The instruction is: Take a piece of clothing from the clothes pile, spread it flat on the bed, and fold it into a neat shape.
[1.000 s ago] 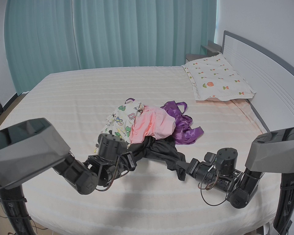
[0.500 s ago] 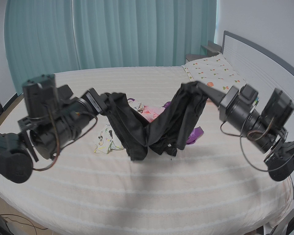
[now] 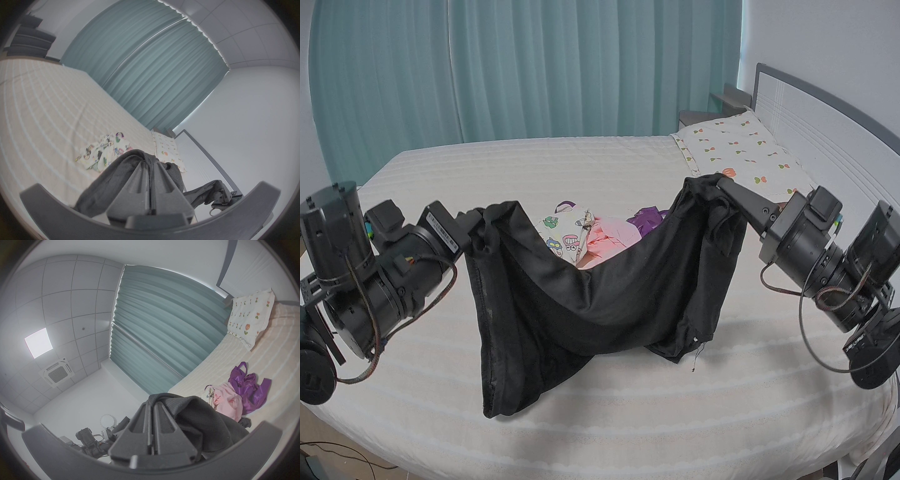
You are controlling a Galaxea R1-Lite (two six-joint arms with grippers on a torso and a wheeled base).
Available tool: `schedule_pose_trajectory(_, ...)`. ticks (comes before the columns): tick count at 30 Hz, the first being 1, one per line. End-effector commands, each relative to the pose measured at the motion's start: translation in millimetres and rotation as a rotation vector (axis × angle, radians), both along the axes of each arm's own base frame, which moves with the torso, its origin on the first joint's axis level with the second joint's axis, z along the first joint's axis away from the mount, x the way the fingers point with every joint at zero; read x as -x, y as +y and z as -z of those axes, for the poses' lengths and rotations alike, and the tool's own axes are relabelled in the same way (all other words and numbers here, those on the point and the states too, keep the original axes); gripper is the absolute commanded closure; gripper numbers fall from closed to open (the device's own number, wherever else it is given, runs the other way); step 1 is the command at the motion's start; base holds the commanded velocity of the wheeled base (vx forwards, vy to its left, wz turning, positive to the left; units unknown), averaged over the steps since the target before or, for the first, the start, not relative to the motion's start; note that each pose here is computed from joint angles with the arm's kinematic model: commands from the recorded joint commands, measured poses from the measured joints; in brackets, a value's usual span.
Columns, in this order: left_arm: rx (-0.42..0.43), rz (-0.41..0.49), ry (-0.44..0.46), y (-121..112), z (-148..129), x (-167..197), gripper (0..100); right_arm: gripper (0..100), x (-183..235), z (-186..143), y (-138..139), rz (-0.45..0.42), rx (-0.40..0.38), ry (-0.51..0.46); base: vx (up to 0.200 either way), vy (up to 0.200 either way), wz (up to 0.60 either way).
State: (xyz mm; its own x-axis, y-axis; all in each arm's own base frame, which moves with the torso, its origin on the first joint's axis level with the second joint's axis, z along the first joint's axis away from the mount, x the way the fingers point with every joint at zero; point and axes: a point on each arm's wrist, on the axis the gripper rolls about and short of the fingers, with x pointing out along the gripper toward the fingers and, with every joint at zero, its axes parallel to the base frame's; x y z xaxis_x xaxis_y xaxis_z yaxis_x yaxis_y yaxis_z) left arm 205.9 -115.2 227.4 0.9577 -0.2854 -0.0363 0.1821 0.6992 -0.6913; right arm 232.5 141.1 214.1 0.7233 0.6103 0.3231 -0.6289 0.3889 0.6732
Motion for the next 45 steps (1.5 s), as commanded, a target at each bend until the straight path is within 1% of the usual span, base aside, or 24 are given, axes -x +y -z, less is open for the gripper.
schedule_pose_trajectory(1, -0.006, 0.004, 0.182, -4.7, 51.4, -8.2, 100, 100, -16.0, 75.9, 11.9, -0.012, 0.069, 0.188, 0.000, 0.000, 0.00)
schedule_pose_trajectory(3, -0.020, 0.024, 0.213, -7.5, 61.1, -8.1, 100, 100, -17.9, 83.4, 13.6, -0.013, 0.083, 0.215, 0.000, 0.000, 0.00)
schedule_pose_trajectory(5, -0.036, 0.049, 0.245, -12.4, 70.8, -6.3, 100, 100, -16.8, 84.2, 14.5, -0.020, 0.083, 0.222, 0.000, 0.000, 0.00)
schedule_pose_trajectory(7, -0.036, 0.049, 0.245, -12.6, 71.0, -6.5, 100, 100, -16.8, 84.2, 14.5, -0.020, 0.083, 0.222, 0.000, 0.000, 0.00)
schedule_pose_trajectory(8, -0.032, 0.055, 0.263, -14.9, 76.9, -6.5, 100, 100, -9.9, 85.5, 18.1, -0.040, 0.092, 0.229, 0.000, 0.000, 0.00)
schedule_pose_trajectory(10, -0.025, 0.057, 0.268, -15.7, 77.9, -6.4, 100, 100, -8.7, 86.7, 18.3, -0.041, 0.096, 0.233, 0.000, 0.000, 0.00)
schedule_pose_trajectory(14, 0.021, 0.067, 0.298, -19.2, 81.2, -3.9, 100, 100, -8.5, 89.0, 18.2, -0.040, 0.101, 0.241, 0.000, 0.000, 0.00)
schedule_pose_trajectory(18, 0.024, 0.067, 0.302, -17.4, 81.9, -1.2, 100, 100, 0.2, 87.1, 19.0, -0.052, 0.105, 0.240, -0.200, 0.000, 0.00)
schedule_pose_trajectory(26, 0.018, 0.065, 0.312, -16.1, 84.8, 0.7, 100, 100, 3.0, 83.6, 17.6, -0.051, 0.100, 0.230, -0.200, 0.000, 0.00)
schedule_pose_trajectory(38, 0.021, 0.066, 0.312, -15.9, 84.7, 1.7, 100, 100, 3.3, 86.6, 18.4, -0.053, 0.108, 0.240, 0.000, 0.000, 0.00)
schedule_pose_trajectory(45, 0.031, 0.066, 0.306, -14.7, 82.5, 3.0, 100, 100, 5.7, 85.9, 19.9, -0.062, 0.108, 0.238, 0.000, 0.200, 0.00)
